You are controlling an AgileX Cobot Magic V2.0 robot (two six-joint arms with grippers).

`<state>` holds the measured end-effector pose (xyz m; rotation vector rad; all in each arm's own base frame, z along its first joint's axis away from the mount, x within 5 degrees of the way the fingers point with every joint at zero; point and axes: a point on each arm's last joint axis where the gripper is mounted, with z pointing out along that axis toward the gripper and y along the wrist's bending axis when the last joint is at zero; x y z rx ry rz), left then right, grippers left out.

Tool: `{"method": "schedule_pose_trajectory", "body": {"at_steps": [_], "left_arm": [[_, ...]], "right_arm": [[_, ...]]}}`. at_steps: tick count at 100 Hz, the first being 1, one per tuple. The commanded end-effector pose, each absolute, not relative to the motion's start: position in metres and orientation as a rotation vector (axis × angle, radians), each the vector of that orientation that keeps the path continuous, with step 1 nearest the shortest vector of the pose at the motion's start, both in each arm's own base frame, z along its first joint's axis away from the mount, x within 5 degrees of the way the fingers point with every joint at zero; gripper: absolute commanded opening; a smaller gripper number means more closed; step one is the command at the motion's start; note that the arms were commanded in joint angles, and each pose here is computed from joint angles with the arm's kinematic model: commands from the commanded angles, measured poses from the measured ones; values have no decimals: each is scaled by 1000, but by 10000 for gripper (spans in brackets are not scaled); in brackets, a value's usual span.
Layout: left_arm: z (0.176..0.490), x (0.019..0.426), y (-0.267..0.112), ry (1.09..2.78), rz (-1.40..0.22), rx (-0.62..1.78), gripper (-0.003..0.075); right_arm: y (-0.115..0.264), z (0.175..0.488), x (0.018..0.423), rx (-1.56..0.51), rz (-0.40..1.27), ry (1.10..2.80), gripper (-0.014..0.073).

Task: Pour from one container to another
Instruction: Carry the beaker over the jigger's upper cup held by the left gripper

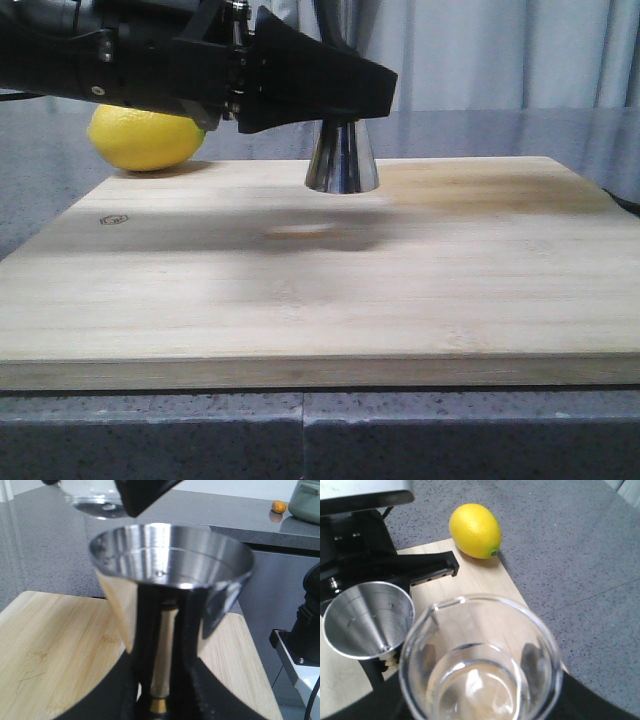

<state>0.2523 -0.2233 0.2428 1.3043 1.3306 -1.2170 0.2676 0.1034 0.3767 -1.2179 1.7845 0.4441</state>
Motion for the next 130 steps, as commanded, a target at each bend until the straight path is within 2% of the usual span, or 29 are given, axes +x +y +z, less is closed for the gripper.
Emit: {"method": "schedule_pose_trajectory", "body": {"at_steps": [1,48,130], "left_arm": [[277,241,-225,1157,-1313,1263,-19],[276,238,-227,1168,-1330,1280,-19],[276,238,-227,1168,-1330,1280,-19]], "right_arm": [[106,401,264,-1189,401,1725,258],[113,430,269,-1301,256,1678,258],[138,423,255,-1525,131,1630,258]]}}
